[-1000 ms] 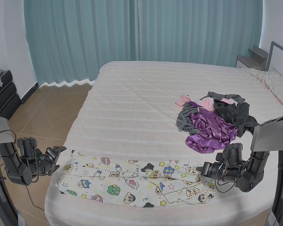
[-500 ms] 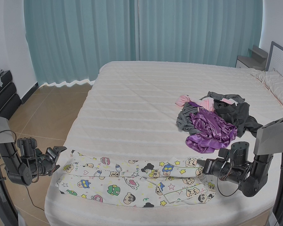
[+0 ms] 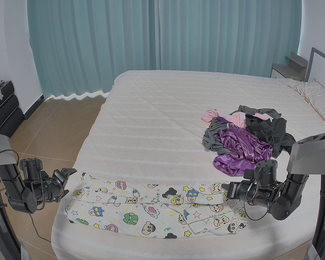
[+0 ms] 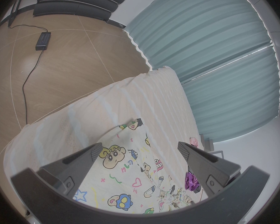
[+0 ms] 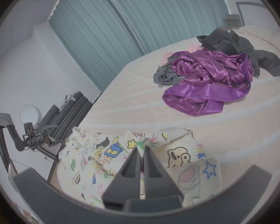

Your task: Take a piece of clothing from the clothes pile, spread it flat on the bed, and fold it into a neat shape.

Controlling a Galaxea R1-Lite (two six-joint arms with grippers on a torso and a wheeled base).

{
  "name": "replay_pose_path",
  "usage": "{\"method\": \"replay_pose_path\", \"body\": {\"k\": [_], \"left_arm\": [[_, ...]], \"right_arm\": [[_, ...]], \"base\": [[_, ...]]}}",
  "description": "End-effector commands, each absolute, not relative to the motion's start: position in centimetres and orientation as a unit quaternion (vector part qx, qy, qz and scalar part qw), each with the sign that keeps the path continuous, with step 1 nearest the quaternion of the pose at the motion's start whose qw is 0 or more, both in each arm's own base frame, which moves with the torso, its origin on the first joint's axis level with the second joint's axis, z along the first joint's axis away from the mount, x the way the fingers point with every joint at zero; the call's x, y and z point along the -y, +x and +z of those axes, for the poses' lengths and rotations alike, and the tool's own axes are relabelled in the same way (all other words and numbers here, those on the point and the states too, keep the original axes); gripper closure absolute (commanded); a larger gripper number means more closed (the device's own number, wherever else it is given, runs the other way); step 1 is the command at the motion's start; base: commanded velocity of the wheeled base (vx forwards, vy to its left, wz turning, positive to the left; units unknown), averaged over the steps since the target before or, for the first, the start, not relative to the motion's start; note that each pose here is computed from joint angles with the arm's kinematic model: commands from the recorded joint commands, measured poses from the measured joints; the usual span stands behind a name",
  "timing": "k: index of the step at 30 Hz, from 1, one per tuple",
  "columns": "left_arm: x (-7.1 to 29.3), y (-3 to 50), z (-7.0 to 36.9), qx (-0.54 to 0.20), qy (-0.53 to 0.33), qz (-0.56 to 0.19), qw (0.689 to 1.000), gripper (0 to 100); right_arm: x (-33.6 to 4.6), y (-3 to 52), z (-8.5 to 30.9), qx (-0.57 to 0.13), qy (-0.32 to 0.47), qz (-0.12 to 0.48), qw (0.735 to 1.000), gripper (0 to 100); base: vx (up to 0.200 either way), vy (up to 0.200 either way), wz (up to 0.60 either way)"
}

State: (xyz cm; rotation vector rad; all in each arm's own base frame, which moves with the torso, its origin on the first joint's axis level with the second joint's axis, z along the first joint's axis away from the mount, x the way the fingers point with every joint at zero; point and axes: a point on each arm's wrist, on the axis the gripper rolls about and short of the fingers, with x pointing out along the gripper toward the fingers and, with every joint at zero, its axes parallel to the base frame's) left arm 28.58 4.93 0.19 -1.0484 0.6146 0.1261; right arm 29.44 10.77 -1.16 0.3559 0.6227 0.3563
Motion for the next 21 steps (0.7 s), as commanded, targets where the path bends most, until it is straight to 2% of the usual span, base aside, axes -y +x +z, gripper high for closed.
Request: {"method": "replay_pose_path", "body": {"k": [1, 2, 3, 21], "left_arm": [[-4.94, 28.59, 0.14, -0.289, -0.493, 0.06, 0.819, 0], [-4.94, 28.59, 0.09, -0.29, -0.493, 0.06, 0.818, 0], [-4.95, 28.63, 0.11, -0.289, -0.493, 0.06, 0.819, 0], [-4.9, 28.64, 0.07, -0.29, -0.492, 0.059, 0.819, 0]], "right_arm": [[-10.24, 28.59, -2.07, -0.331, 0.158, 0.166, 0.915, 100], [-10.16, 28.36, -2.15, -0.334, 0.156, 0.165, 0.915, 100], [-10.1, 28.21, -2.23, -0.338, 0.156, 0.164, 0.914, 0], [-10.08, 27.98, -1.64, -0.302, 0.165, 0.165, 0.924, 0]], "base": [[0.0, 0.0, 0.0], [0.0, 0.0, 0.0], [0.0, 0.0, 0.0], [0.0, 0.0, 0.0]]}}
